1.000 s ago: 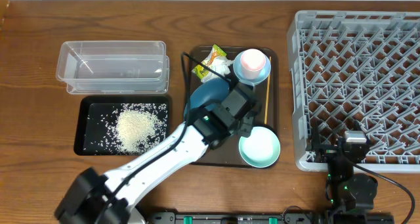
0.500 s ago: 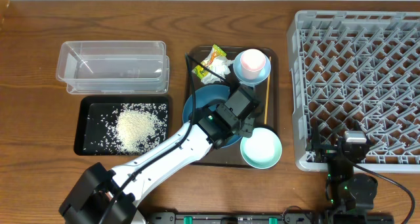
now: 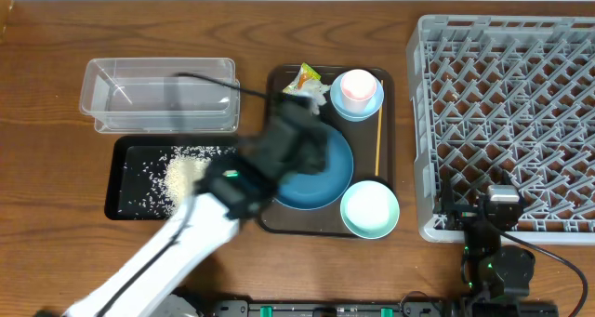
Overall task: Sort waste into correct bins and load items into the dishwasher rack
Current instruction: 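Carry the empty blue bowl back and set it on the brown tray, then release the blue bowl and retract the left gripper to the left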
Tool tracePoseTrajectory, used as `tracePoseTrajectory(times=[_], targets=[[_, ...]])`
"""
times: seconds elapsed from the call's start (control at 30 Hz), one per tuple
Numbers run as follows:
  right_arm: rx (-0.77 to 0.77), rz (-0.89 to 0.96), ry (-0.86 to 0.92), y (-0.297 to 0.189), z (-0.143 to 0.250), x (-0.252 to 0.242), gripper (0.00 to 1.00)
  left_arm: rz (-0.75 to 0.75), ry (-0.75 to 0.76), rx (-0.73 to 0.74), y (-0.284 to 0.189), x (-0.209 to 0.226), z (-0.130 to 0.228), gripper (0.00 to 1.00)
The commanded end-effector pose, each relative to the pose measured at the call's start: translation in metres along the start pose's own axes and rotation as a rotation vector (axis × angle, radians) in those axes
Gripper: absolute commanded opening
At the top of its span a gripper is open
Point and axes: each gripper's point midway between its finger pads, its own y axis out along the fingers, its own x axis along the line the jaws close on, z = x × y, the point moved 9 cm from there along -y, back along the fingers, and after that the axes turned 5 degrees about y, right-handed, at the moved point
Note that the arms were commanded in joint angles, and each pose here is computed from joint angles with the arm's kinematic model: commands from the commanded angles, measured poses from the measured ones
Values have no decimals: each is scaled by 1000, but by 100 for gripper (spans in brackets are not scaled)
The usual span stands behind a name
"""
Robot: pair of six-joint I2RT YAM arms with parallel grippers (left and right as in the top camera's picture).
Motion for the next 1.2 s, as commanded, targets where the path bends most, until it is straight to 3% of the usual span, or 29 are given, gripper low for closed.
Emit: tracePoseTrajectory(times=[0.0, 0.23, 0.43, 0.63, 0.83, 0.87, 0.97, 1.17], targets=[[1, 14, -8, 0, 0, -2, 99, -58, -66, -120, -31, 26, -21, 77], [1, 14, -8, 0, 0, -2, 99, -21, -114, -297, -79, 36, -36, 84], [1, 14, -8, 0, 0, -2, 99, -15, -120, -345, -87, 36, -40, 86], [1, 14, -8, 0, 0, -2, 99, -286, -201, -416, -95, 70, -42, 87], [1, 15, -8, 0, 0, -2, 99, -607, -442, -456, -120, 136, -31, 88], [1, 14, -8, 0, 0, -2, 99, -652, -484, -450, -126, 147, -26, 94], [1, 14, -8, 0, 0, -2, 99, -761, -659, -421, -138, 174, -8, 94], [1, 14, -8, 0, 0, -2, 99, -686, -925, -241, -134, 200, 20, 95]])
